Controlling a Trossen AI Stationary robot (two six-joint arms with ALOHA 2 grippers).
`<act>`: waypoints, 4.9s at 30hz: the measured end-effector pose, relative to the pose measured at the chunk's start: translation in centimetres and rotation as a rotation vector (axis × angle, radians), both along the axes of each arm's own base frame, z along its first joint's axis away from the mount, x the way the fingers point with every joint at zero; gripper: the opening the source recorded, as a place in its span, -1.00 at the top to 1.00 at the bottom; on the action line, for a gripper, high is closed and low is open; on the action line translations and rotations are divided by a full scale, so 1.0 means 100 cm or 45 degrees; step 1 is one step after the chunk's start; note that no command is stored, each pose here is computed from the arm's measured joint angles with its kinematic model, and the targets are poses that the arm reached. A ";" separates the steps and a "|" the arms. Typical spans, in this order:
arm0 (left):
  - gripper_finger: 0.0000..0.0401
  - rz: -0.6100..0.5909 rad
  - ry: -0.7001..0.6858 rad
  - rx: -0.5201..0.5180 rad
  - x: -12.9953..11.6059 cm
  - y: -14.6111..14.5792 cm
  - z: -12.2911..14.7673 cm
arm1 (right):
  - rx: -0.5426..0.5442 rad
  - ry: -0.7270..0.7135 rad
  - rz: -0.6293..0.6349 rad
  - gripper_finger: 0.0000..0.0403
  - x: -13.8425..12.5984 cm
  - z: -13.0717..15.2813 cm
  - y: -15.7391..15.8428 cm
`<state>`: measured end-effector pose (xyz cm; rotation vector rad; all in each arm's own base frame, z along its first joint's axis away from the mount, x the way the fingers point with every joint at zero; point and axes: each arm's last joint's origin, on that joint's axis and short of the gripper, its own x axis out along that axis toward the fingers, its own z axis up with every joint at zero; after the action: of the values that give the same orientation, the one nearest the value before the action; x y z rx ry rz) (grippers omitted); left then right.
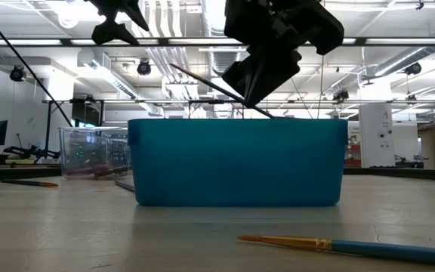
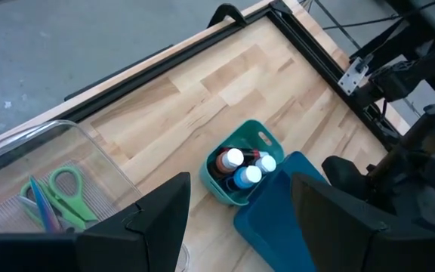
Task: Pick & Place Paint Supplies
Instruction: Put the blue paintbrush into the blue bin
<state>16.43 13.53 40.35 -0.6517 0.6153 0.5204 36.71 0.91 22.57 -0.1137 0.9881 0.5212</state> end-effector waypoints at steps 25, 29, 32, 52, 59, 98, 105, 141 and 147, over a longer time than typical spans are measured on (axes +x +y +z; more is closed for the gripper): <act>-0.19 -0.012 0.008 -0.001 0.000 0.000 0.000 | 0.102 0.058 -0.139 0.31 0.000 0.001 0.000; -0.19 -0.080 0.029 -0.013 -0.001 -0.003 -0.002 | 0.124 0.073 -0.178 0.16 0.000 0.002 0.000; -0.19 -0.185 0.055 -0.024 -0.002 -0.007 -0.005 | 0.151 0.072 -0.222 0.11 -0.003 0.008 0.000; 0.13 -0.953 0.440 0.021 0.025 -0.095 -0.042 | 0.305 -0.176 -0.641 0.10 -0.029 0.081 0.000; 0.07 -1.170 0.751 -0.002 0.023 -0.135 -0.107 | 0.310 -0.229 -0.736 0.10 -0.041 0.097 0.017; 0.11 -1.238 1.125 0.308 0.055 -0.172 -0.271 | 0.259 -0.730 -0.909 0.10 -0.100 0.169 0.051; 0.57 -1.244 1.121 0.276 0.057 -0.169 -0.274 | 0.250 -0.731 -0.901 0.10 -0.100 0.168 0.051; 1.00 -1.069 0.536 0.270 0.108 -0.158 -0.153 | 0.267 -0.767 -0.891 0.10 -0.099 0.171 0.052; 1.00 -1.054 0.474 0.265 0.113 -0.158 -0.142 | 0.267 -0.768 -0.892 0.10 -0.099 0.171 0.052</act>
<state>27.70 -2.28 26.14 -0.0608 1.0898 -0.0824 26.78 6.09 39.71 0.2491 0.3311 -0.0683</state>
